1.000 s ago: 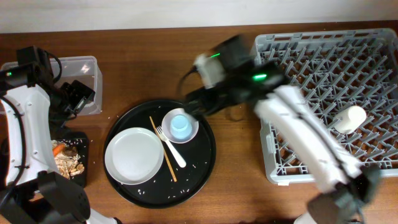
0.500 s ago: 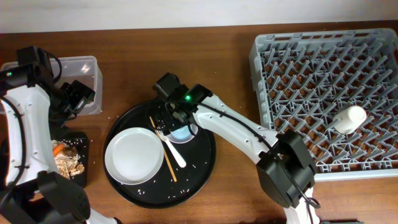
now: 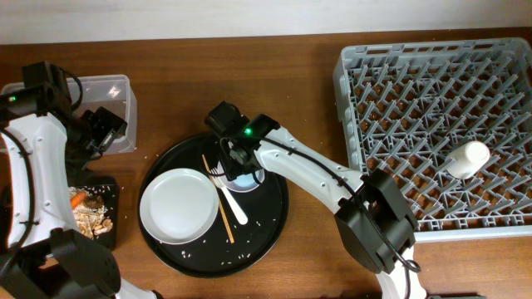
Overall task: Sort waste into correct bins and load items into the dishwasher rack
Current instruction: 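Grasp the blue cup from the pink bowl with the right gripper, then place the blue cup upside down in the rack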
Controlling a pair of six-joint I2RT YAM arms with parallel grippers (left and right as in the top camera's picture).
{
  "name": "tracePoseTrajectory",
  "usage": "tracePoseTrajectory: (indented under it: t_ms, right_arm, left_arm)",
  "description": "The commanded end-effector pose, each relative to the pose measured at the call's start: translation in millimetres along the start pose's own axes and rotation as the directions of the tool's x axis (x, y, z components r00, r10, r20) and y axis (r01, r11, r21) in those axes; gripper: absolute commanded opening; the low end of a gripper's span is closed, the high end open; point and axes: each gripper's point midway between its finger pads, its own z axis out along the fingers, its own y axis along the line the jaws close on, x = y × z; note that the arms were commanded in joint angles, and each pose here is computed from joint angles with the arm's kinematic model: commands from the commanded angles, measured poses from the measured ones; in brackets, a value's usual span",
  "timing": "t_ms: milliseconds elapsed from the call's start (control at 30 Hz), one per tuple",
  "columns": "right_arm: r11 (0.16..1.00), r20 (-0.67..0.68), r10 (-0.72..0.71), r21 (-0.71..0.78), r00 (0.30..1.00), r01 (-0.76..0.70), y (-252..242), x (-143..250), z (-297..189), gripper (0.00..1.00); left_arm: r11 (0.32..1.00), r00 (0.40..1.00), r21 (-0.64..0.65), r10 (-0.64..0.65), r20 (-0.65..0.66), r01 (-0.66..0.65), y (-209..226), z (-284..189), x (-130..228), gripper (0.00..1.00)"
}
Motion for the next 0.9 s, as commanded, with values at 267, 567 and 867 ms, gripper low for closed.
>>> tracePoseTrajectory:
  t_ms: [267, 567, 867]
  right_arm:
    - [0.988, 0.134, 0.156, -0.045, 0.979, -0.151, -44, -44, -153, 0.62]
    - [0.796, 0.173, 0.545, 0.198, 0.82, -0.571, -285, 0, -246, 0.63]
    - [0.566, 0.313, 0.741, 0.184, 0.594, -0.803, -448, 46, -260, 0.66]
  left_arm:
    - [1.0, 1.0, 0.004, -0.015, 0.005, 0.015, 1, -2, 0, 0.99]
    - [1.0, 1.0, 0.004, -0.015, 0.005, 0.015, 1, -2, 0, 0.99]
    - [1.0, 1.0, 0.003, -0.015, 0.005, 0.015, 1, -2, 0, 0.99]
